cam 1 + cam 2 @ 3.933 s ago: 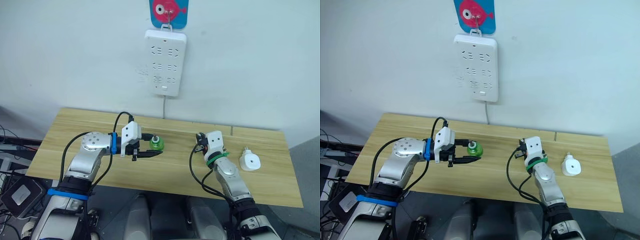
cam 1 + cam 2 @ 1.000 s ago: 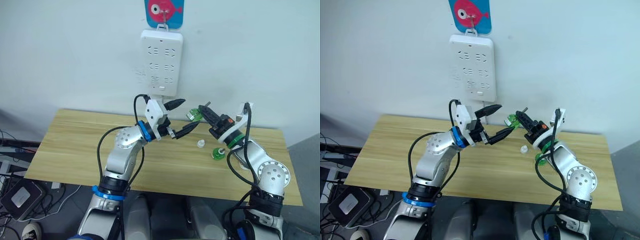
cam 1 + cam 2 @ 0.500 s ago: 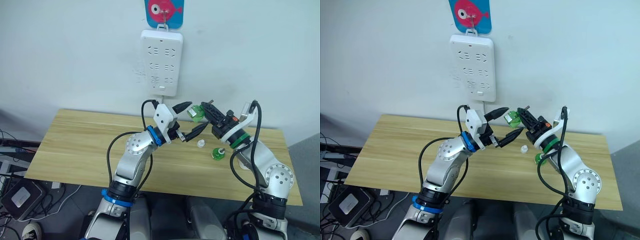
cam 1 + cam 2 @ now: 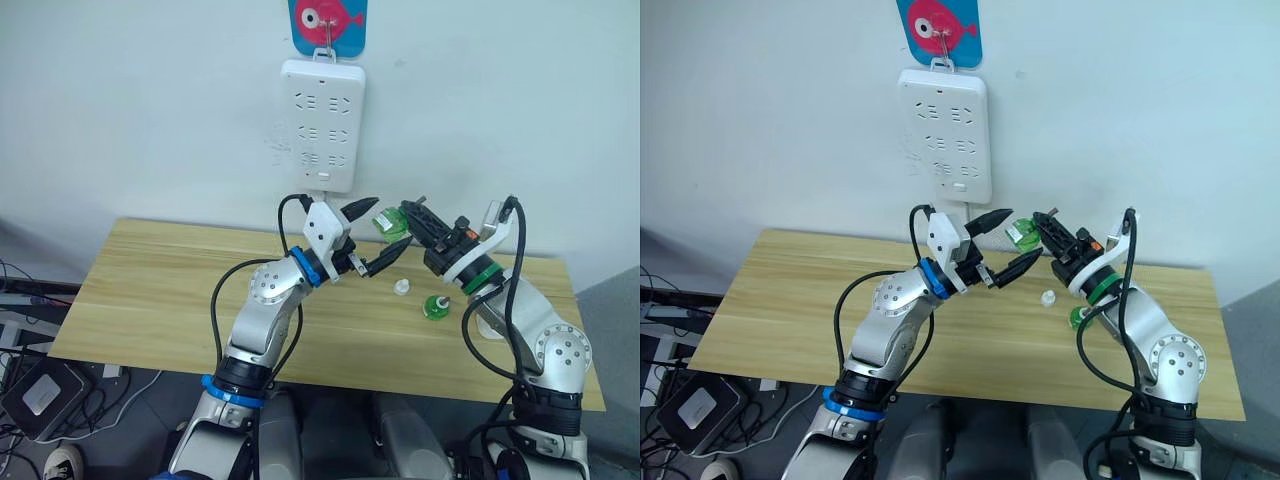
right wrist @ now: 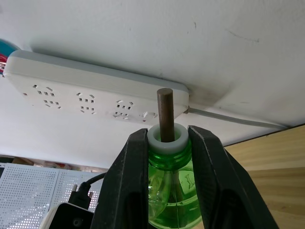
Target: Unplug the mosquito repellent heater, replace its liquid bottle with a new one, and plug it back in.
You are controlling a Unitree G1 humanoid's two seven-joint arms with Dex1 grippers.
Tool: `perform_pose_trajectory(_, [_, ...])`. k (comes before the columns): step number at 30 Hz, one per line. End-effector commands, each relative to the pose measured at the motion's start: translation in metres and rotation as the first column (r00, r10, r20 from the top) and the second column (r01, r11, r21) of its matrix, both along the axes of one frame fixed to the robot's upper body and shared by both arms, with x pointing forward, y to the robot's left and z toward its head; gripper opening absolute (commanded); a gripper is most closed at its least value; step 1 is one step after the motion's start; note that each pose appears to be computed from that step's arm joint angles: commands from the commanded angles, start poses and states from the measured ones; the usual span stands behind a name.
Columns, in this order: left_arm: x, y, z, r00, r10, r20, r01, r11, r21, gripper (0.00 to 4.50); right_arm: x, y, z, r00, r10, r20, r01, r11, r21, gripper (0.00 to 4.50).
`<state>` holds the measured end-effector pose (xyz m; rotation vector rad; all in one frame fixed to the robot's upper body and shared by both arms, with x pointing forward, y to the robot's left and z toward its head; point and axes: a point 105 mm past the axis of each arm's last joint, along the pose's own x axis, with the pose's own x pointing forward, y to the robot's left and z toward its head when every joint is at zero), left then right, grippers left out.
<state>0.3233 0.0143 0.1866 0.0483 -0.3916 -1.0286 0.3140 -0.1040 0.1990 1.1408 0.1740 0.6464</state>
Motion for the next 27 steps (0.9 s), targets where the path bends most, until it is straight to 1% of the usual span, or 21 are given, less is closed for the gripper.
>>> perform_pose_trajectory(1, [-0.004, -0.002, 0.012, 0.999, -0.018, 0.047, 0.019, 0.999, -0.028, 4.50, -0.007, 0.000, 0.013, 0.999, 0.014, 0.051, -0.015, 1.000, 0.020, 0.86])
perform_pose_trajectory(9, [-0.003, -0.004, 0.012, 0.999, -0.019, 0.049, 0.021, 0.999, -0.025, 4.50, -0.008, 0.002, 0.013, 0.998, 0.022, 0.052, -0.023, 1.000, 0.018, 0.86])
perform_pose_trajectory(12, [-0.003, -0.004, 0.010, 0.999, -0.025, 0.040, 0.026, 0.999, -0.022, 3.92, -0.008, 0.003, 0.014, 0.998, 0.023, 0.053, -0.024, 0.999, 0.025, 0.86])
perform_pose_trajectory(13, [-0.003, -0.004, 0.009, 0.999, -0.026, 0.038, 0.027, 0.999, -0.023, 3.56, -0.008, 0.003, 0.014, 0.998, 0.024, 0.054, -0.025, 0.999, 0.027, 0.86])
perform_pose_trajectory(14, [-0.003, -0.004, 0.009, 0.999, -0.025, 0.037, 0.026, 0.999, -0.024, 3.32, -0.008, 0.004, 0.015, 0.998, 0.026, 0.055, -0.027, 0.999, 0.029, 0.86])
perform_pose_trajectory(15, [-0.002, -0.004, 0.009, 0.999, -0.026, 0.036, 0.026, 0.999, -0.025, 2.94, -0.009, 0.004, 0.015, 0.998, 0.027, 0.055, -0.029, 0.999, 0.031, 0.86])
perform_pose_trajectory(17, [-0.002, -0.004, 0.009, 0.999, -0.024, 0.034, 0.025, 0.999, -0.026, 2.40, -0.010, 0.005, 0.016, 0.998, 0.031, 0.057, -0.033, 0.999, 0.037, 0.86])
perform_pose_trajectory(18, [-0.002, -0.005, 0.009, 0.999, -0.024, 0.034, 0.025, 0.999, -0.026, 2.25, -0.010, 0.006, 0.016, 0.998, 0.034, 0.058, -0.037, 0.999, 0.040, 0.86])
perform_pose_trajectory(24, [-0.001, -0.004, 0.012, 0.999, -0.016, 0.042, 0.017, 0.999, -0.035, 2.25, -0.013, 0.010, 0.017, 0.997, 0.049, 0.059, -0.051, 0.998, 0.043, 0.86])
perform_pose_trajectory(27, [0.000, -0.005, 0.013, 0.999, -0.012, 0.040, 0.014, 0.999, -0.037, 2.25, -0.014, 0.013, 0.015, 0.996, 0.060, 0.060, -0.060, 0.998, 0.013, 0.86])
